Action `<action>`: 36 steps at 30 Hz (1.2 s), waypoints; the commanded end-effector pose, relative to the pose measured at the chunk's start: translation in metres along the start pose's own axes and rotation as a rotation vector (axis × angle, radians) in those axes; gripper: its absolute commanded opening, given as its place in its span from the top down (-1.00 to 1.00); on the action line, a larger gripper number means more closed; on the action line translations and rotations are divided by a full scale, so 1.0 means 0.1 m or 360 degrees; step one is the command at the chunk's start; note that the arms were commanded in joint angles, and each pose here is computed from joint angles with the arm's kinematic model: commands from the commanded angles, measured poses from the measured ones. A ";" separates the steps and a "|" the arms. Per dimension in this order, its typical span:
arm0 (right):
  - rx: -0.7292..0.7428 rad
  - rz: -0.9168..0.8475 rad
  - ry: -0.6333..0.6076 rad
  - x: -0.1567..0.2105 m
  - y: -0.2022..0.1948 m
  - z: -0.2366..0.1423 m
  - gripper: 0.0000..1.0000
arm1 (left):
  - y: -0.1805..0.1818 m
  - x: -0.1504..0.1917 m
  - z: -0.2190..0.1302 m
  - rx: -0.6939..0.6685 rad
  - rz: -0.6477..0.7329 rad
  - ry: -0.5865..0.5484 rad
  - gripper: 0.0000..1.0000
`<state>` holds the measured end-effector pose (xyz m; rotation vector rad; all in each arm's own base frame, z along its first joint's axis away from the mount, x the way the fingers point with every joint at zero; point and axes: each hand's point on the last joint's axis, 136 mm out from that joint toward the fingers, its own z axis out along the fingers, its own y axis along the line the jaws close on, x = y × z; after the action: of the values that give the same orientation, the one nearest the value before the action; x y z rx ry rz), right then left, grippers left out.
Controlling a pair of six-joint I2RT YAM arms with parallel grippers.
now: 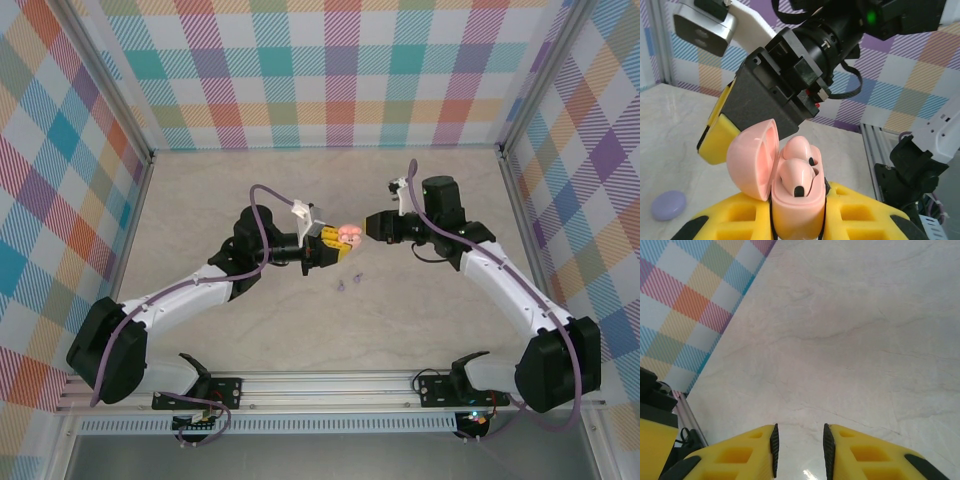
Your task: Insert the wireless bluetooth earbuds into the charging case
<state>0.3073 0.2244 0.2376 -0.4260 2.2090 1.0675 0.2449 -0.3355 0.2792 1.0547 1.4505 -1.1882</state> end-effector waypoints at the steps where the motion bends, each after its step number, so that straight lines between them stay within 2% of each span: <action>1: -0.0152 -0.0029 0.0013 0.00 0.13 0.02 0.35 | -0.09 -0.21 0.01 0.0095 0.0058 -0.0078 0.74; 20: -0.0353 -0.0071 0.0048 -0.01 0.35 0.01 0.36 | -0.10 -0.16 0.10 0.0132 0.0038 -0.0041 0.74; 36: -0.0360 -0.0186 -0.0066 -0.07 0.49 -0.18 0.35 | 0.00 -0.03 0.13 0.0067 -0.0017 0.0050 0.75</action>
<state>0.2872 0.2405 0.2604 -0.5579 2.1055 1.2469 0.2441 -0.3453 0.2781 1.0931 1.4658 -1.2387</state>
